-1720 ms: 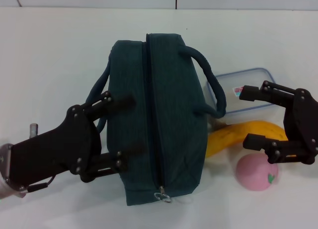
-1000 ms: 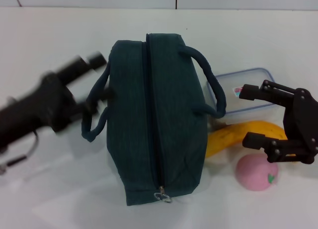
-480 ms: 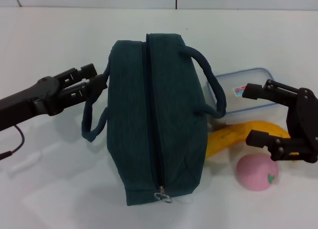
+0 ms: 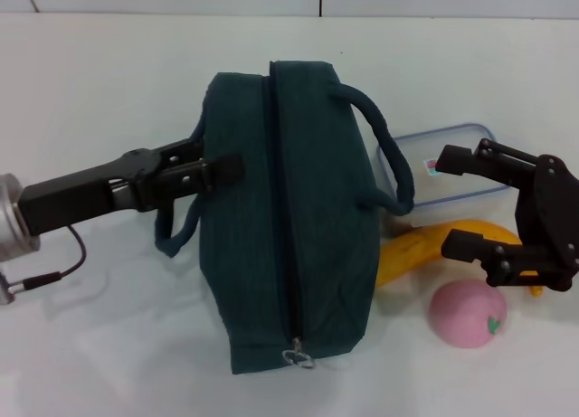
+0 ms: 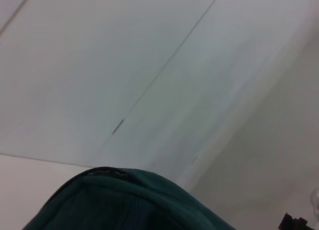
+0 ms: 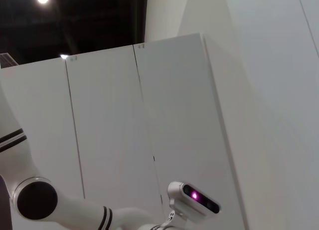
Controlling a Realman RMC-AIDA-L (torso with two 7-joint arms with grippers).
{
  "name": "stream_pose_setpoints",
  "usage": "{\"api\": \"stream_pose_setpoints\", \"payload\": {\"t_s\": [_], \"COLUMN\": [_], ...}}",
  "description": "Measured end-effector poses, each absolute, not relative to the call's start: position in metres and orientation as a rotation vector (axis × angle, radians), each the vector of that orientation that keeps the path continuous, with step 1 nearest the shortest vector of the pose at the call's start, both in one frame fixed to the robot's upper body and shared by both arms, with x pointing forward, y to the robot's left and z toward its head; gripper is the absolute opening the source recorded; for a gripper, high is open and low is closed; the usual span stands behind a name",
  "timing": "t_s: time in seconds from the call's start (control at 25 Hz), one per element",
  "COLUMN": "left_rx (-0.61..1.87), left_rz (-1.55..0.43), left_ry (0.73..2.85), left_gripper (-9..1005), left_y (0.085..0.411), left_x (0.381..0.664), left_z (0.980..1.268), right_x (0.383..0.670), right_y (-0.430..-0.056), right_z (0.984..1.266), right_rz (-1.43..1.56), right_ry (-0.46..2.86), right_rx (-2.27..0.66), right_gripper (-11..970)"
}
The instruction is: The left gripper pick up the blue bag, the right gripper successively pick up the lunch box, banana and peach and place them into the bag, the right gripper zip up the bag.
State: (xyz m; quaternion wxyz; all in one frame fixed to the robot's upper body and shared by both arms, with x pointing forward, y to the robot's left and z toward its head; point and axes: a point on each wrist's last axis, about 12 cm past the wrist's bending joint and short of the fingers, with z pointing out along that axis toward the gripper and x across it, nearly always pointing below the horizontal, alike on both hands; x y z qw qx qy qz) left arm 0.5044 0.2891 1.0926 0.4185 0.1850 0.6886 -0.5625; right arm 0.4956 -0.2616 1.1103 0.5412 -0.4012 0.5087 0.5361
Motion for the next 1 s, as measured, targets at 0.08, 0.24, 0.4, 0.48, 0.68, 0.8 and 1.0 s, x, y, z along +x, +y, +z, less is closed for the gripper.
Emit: {"api": "stream_pose_setpoints", "payload": {"t_s": [0.08, 0.24, 0.4, 0.48, 0.68, 0.8, 1.0], "left_rx": [0.456, 0.424, 0.411, 0.420, 0.471, 0.496, 0.529], "left_rz": [-1.410, -1.369, -1.349, -1.342, -1.298, -1.281, -1.285], "left_ry": [1.735, 1.759, 1.774, 1.776, 1.749, 1.732, 1.712], "left_gripper": [794, 790, 787, 785, 781, 779, 493], "left_y": [0.287, 0.287, 0.285, 0.285, 0.285, 0.283, 0.275], "left_x": [0.508, 0.514, 0.518, 0.519, 0.519, 0.519, 0.523], "left_z": [1.093, 1.091, 1.089, 1.089, 1.089, 1.088, 1.091], "right_x": [0.495, 0.493, 0.491, 0.491, 0.488, 0.484, 0.480], "right_y": [-0.262, -0.263, -0.267, -0.269, -0.274, -0.273, -0.270], "right_z": [1.110, 1.108, 1.101, 1.098, 1.085, 1.078, 1.068], "right_rz": [1.273, 1.271, 1.263, 1.255, 1.210, 1.183, 1.130], "right_ry": [1.212, 1.220, 1.248, 1.261, 1.302, 1.301, 1.270], "right_rx": [-0.950, -0.937, -0.863, -0.829, -0.717, -0.654, -0.468], "right_gripper": [871, 870, 870, 870, 870, 870, 870]}}
